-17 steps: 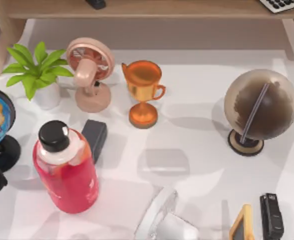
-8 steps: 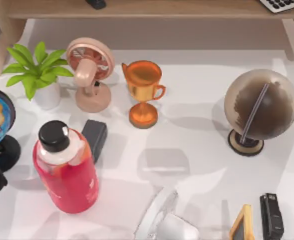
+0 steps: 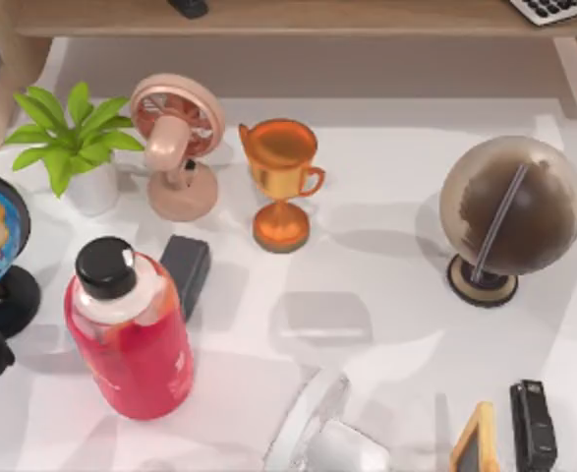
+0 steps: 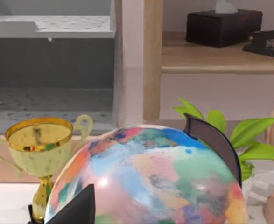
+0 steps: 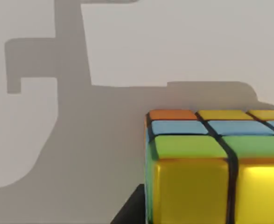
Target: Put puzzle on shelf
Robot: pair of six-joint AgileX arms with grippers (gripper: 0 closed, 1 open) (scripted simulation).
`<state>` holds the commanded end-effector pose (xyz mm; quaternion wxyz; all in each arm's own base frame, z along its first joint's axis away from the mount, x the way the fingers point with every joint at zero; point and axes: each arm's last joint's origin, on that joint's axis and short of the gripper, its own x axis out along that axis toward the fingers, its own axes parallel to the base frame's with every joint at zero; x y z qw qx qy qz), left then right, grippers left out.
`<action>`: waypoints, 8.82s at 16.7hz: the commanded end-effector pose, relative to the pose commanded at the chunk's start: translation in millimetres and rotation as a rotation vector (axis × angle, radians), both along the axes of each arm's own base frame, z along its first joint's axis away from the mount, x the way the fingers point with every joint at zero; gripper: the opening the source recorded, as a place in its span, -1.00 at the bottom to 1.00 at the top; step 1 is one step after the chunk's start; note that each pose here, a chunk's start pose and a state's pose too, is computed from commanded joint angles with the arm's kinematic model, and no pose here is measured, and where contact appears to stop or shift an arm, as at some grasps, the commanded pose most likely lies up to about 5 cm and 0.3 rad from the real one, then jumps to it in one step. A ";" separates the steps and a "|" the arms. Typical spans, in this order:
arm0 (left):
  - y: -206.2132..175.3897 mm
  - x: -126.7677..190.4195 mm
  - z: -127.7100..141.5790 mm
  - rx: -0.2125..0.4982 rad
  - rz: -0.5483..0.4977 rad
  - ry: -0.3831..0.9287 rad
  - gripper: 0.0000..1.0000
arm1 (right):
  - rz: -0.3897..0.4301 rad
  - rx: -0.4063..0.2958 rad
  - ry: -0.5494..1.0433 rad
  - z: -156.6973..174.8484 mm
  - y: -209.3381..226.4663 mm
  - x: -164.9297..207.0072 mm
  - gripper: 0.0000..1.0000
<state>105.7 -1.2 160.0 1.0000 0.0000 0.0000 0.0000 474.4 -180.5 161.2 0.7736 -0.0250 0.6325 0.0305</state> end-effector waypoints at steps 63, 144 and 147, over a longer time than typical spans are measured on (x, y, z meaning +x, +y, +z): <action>0.0 0.0 0.0 0.000 0.000 0.000 1.00 | 0.290 0.095 -1.459 20.2 485.8 -102.1 -1.00; 0.0 0.0 0.0 0.000 0.000 0.000 1.00 | 0.610 -1.354 -1.213 -16.0 32.0 -241.8 1.00; 0.0 0.0 0.0 0.000 0.000 0.000 1.00 | 0.754 -1.354 -1.116 -37.9 12.7 -255.2 1.00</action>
